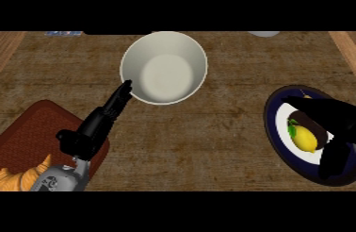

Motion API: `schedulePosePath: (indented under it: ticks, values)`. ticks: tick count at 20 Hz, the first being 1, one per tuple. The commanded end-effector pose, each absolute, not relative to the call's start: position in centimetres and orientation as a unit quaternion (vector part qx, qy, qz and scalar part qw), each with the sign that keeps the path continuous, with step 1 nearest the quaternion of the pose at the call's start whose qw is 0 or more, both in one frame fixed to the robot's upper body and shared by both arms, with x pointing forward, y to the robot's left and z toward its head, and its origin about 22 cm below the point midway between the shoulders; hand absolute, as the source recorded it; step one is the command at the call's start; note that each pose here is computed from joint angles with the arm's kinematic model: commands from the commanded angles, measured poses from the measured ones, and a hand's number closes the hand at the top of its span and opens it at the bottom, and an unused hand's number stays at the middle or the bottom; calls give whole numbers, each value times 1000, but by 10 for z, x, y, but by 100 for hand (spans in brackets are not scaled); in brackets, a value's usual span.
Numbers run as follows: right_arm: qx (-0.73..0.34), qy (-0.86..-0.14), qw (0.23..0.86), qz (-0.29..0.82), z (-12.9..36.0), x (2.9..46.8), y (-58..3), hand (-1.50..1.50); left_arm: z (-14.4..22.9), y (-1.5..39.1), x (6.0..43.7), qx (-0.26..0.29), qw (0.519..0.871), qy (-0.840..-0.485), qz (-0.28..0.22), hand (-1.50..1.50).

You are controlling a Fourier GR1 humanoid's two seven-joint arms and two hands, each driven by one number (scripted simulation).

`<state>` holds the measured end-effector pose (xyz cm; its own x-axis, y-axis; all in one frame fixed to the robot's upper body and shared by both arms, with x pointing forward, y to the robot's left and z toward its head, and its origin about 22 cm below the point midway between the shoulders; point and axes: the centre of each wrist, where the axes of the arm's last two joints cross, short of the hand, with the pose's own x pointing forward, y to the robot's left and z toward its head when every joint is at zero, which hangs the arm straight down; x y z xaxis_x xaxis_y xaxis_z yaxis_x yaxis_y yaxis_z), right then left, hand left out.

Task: Pick the lemon from the plate and place it in the bowl

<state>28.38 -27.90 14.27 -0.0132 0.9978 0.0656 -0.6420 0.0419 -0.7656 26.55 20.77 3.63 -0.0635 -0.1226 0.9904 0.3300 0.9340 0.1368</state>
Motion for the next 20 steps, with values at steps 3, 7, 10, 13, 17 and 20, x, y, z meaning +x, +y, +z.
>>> schedulePosePath:
  ticks: [3,7,10,13,17,20]
  values:
    - [-301,-355,623,629,120,268,-283,-150,32,193,254,-67,687,-705,-160,0]
    - [-344,-358,603,624,119,264,-293,-150,33,202,269,-70,685,-705,-172,0]
    - [-357,-351,602,622,101,266,-295,-150,30,208,261,-78,688,-702,-166,0]
    - [-361,-349,611,612,85,259,-298,-150,31,181,266,-70,681,-708,-173,0]
    - [-353,-334,626,610,88,275,-291,-150,30,192,259,-72,682,-709,-166,0]
    - [-351,-328,630,611,54,272,-312,-150,24,212,252,-80,683,-706,-171,0]
